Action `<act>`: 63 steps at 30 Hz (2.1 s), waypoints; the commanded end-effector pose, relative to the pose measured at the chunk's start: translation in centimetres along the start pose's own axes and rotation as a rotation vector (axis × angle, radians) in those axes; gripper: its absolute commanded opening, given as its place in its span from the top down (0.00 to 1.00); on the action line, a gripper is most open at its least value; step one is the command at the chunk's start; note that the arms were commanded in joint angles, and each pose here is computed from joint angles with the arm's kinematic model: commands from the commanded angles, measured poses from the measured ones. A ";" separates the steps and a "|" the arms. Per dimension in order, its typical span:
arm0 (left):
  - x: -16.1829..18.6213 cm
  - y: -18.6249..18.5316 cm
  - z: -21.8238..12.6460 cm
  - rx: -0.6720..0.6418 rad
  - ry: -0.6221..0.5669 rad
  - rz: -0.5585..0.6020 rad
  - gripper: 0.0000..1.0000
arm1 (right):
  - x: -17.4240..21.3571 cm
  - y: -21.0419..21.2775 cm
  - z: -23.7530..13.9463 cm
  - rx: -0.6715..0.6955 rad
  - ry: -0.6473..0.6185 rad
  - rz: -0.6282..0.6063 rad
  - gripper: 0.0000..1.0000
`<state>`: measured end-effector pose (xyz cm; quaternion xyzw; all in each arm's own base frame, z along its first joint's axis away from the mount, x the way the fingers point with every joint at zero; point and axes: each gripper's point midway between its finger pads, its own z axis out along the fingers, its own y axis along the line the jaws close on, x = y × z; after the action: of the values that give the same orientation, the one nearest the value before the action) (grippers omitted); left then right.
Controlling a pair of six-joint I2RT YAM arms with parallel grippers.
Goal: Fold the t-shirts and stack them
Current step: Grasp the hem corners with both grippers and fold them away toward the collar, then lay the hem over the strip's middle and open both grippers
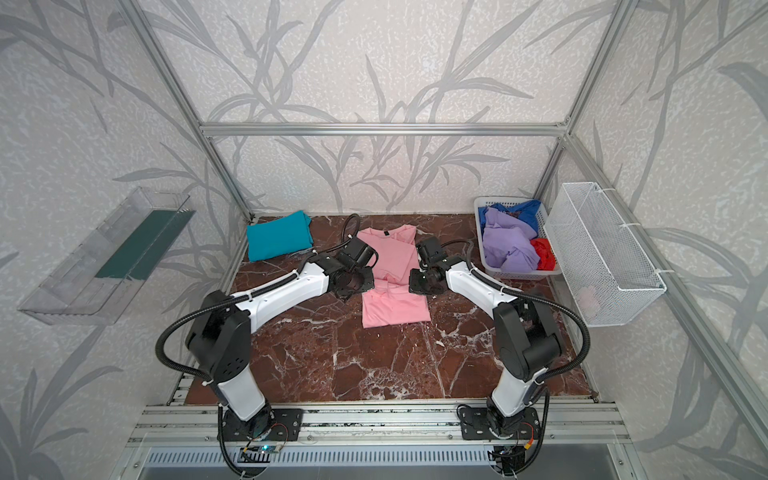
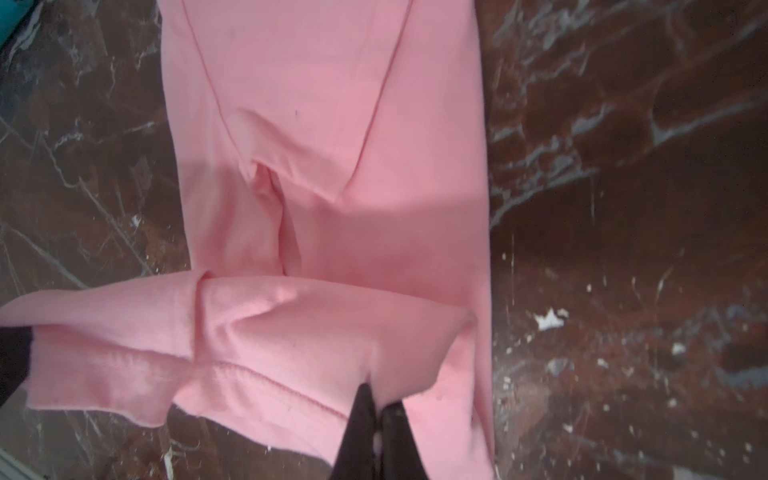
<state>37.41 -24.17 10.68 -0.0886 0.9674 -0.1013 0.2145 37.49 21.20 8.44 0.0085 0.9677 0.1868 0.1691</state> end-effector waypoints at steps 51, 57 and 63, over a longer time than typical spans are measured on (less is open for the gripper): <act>-1.9 -3.6 6.7 0.036 0.134 0.072 1.00 | -3.0 2.4 5.2 -0.111 -0.017 -0.044 1.00; -7.5 -3.5 9.5 0.007 0.087 0.104 1.00 | -7.0 2.7 8.5 -0.102 -0.037 -0.071 1.00; -18.1 -4.5 7.2 0.092 -0.110 0.051 1.00 | -16.6 3.6 8.2 -0.185 -0.160 -0.002 1.00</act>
<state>54.98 -28.02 8.26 -0.0554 0.9611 -0.1377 0.2331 52.67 27.05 5.02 -0.0110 0.9424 0.2510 0.2209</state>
